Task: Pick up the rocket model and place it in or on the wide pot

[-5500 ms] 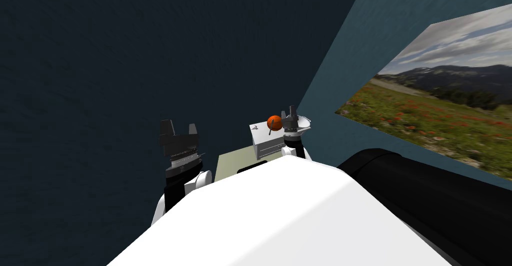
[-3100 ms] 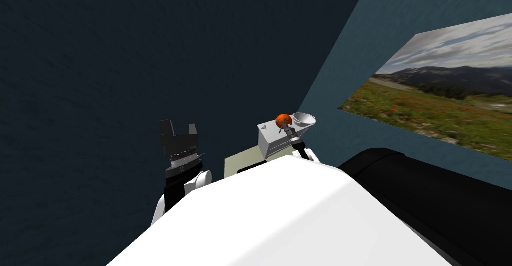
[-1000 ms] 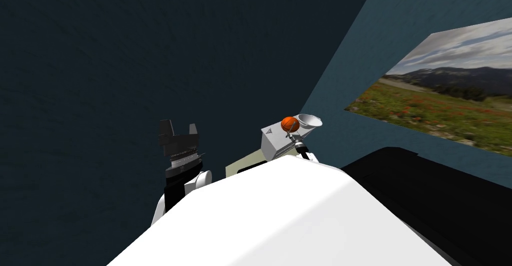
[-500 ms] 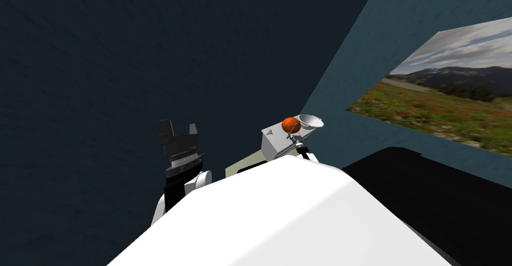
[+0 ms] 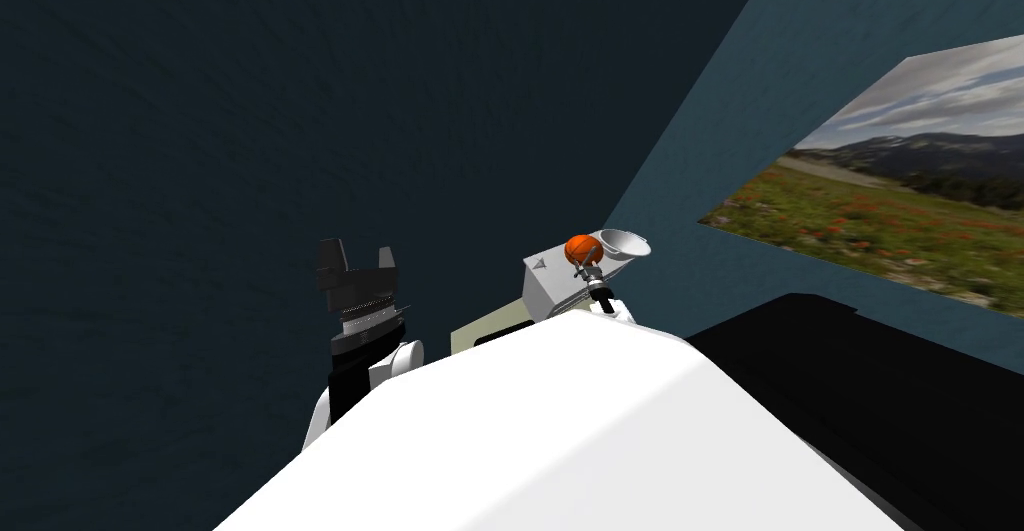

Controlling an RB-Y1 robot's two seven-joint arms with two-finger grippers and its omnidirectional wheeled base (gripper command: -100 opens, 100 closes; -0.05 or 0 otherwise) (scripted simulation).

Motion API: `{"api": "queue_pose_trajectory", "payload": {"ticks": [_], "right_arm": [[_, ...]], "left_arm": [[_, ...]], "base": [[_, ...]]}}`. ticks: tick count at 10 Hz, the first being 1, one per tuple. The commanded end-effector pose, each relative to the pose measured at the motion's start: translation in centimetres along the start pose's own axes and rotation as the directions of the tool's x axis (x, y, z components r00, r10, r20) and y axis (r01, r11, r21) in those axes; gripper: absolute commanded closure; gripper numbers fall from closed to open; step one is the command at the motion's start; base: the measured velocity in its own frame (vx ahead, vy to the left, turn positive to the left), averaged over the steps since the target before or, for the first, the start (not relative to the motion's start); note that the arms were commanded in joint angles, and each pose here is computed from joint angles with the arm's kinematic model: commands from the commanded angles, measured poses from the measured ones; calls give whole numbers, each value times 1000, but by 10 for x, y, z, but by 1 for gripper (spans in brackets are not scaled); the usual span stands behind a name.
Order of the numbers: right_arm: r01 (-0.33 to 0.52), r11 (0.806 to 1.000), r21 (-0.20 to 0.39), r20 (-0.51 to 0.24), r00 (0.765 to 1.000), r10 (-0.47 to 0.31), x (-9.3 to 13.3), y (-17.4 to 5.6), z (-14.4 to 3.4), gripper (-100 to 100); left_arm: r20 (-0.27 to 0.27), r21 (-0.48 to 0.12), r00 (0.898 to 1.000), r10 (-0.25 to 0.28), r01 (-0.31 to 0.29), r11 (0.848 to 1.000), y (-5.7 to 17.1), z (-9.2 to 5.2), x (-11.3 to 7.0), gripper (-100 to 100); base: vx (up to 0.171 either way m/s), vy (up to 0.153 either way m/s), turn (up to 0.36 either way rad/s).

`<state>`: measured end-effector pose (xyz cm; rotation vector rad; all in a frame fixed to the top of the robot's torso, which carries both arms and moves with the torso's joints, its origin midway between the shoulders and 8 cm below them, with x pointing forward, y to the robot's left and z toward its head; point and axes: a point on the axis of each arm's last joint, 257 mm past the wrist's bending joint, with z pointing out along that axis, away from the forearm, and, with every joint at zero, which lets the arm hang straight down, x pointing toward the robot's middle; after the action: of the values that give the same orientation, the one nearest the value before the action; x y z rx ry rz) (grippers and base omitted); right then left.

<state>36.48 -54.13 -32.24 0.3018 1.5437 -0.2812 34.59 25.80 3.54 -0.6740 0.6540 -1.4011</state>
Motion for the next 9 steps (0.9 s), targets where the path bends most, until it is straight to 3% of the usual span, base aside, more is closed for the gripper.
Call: {"api": "queue_pose_trajectory", "payload": {"ticks": [1, 2, 6, 7, 8, 9], "right_arm": [[0, 1000, 0, 0, 1000, 0, 0, 0, 0, -100], [0, 1000, 2, -1, 1000, 0, 0, 0, 1, 100], [2, 1000, 1, -1, 1000, -2, 0, 0, 0, 100], [2, 1000, 1, -1, 1000, -2, 0, 0, 0, 0], [1, 1000, -10, -2, 1000, -1, 4, -2, -9, 100], [1, 1000, -15, -3, 1000, -1, 5, -2, -14, 100]], "left_arm": [[0, 0, 1000, 0, 0, 1000, 0, 0, 0, 0], [0, 0, 1000, 0, 0, 1000, 0, 0, 0, 0], [0, 0, 1000, 0, 0, 1000, 0, 0, 0, 0], [0, 0, 1000, 0, 0, 1000, 0, 0, 0, 0], [0, 0, 1000, 0, 0, 1000, 0, 0, 0, 0], [0, 0, 1000, 0, 0, 1000, 0, 0, 0, 0]], "base": [[-18, -16, 13], [0, 0, 0], [0, 0, 0], [0, 0, 0], [36, 18, -80], [54, 44, -91]]}}
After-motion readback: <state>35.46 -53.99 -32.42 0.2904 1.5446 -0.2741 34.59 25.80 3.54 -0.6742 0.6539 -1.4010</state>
